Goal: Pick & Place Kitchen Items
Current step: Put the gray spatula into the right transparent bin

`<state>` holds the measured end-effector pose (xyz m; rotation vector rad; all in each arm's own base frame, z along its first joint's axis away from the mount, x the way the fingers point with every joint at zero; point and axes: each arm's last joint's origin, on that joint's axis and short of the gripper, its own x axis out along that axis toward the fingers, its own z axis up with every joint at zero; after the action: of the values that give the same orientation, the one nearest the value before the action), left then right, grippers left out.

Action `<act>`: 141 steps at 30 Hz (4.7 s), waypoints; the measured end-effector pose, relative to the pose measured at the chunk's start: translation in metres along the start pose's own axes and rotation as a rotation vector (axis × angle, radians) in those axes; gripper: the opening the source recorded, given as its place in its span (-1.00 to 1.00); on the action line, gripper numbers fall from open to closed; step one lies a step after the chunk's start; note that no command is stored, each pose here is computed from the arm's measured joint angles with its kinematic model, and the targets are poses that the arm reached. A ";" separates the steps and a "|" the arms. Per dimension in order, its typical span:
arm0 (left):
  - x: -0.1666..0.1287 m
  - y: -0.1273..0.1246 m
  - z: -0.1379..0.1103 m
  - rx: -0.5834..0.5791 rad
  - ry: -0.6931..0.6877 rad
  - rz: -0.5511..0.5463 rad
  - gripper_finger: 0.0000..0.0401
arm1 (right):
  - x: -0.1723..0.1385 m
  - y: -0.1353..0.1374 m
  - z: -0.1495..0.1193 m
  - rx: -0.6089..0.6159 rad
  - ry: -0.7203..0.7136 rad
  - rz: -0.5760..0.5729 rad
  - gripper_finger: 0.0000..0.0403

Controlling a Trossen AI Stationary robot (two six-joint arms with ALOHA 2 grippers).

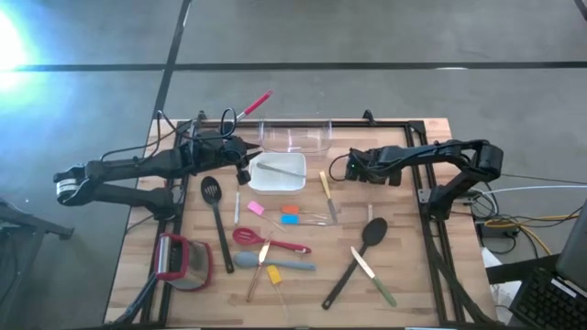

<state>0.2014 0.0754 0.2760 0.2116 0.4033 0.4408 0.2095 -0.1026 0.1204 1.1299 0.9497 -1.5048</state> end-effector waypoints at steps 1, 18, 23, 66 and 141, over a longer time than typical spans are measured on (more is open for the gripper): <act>0.000 0.000 0.000 -0.001 0.000 0.000 -0.56 | 0.000 0.000 0.000 -0.010 0.000 0.000 -0.52; 0.000 0.000 -0.001 -0.016 0.007 -0.002 -0.56 | -0.027 -0.011 0.008 -0.110 -0.086 0.078 -0.75; 0.000 0.000 -0.001 -0.017 0.007 -0.002 -0.56 | -0.044 -0.018 0.011 -0.122 -0.118 0.130 -0.75; -0.046 0.012 0.019 -0.227 -0.193 0.031 -0.56 | -0.186 0.156 0.117 -1.545 -0.504 -0.032 -0.75; -0.045 0.012 0.018 -0.243 -0.190 0.032 -0.56 | -0.065 0.274 0.066 -2.016 -0.388 -0.035 -0.59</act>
<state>0.1671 0.0637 0.3107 0.0228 0.1583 0.4925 0.4701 -0.2054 0.1937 -0.6232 1.4497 -0.1666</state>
